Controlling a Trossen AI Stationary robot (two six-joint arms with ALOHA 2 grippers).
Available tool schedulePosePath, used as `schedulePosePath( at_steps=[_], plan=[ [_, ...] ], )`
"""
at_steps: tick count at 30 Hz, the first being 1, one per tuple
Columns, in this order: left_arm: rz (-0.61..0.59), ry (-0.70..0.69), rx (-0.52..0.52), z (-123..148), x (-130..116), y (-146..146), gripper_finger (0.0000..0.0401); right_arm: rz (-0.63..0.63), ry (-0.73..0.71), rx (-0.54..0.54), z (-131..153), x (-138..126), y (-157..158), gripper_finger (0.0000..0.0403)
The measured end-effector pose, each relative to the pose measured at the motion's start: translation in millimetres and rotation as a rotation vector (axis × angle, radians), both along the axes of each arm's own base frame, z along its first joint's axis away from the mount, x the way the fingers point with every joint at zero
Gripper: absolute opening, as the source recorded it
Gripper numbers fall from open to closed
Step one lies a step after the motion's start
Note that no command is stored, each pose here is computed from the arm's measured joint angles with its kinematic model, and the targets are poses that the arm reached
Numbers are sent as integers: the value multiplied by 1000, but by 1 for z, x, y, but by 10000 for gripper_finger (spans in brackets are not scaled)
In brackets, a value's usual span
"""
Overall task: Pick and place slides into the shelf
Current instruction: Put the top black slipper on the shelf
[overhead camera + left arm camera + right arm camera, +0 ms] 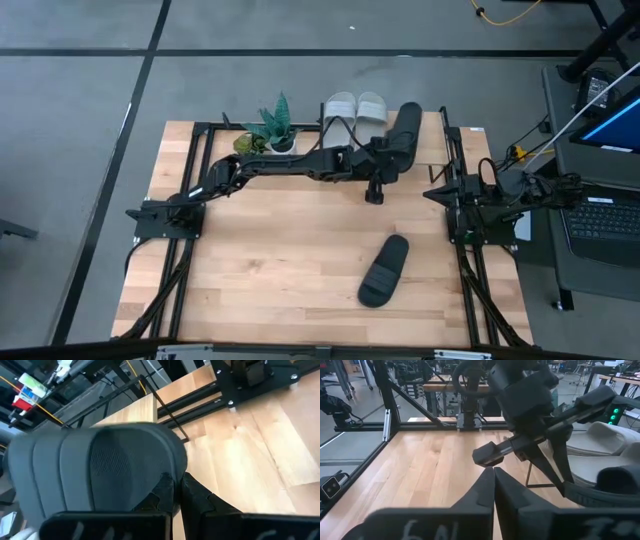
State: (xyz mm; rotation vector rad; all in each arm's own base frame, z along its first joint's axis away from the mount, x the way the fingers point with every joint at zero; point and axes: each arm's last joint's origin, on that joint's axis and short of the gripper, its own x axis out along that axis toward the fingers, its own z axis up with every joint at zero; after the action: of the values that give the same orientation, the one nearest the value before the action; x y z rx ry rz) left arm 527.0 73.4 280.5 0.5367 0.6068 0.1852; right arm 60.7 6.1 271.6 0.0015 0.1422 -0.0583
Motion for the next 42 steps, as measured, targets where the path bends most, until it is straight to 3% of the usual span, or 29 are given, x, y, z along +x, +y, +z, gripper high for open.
schedulePosePath(
  at_steps=[15,24,35,42],
  plan=[
    [8,7,18,0,-2,10,5,0,0,0,0,0,0,5],
    [9,21,15,-1,-2,11,34,0,0,0,0,0,0,23],
    [16,19,20,-1,-2,11,60,0,0,0,0,0,0,4],
    [20,-13,26,2,-1,12,81,68,3,13,0,0,2,29]
  ],
)
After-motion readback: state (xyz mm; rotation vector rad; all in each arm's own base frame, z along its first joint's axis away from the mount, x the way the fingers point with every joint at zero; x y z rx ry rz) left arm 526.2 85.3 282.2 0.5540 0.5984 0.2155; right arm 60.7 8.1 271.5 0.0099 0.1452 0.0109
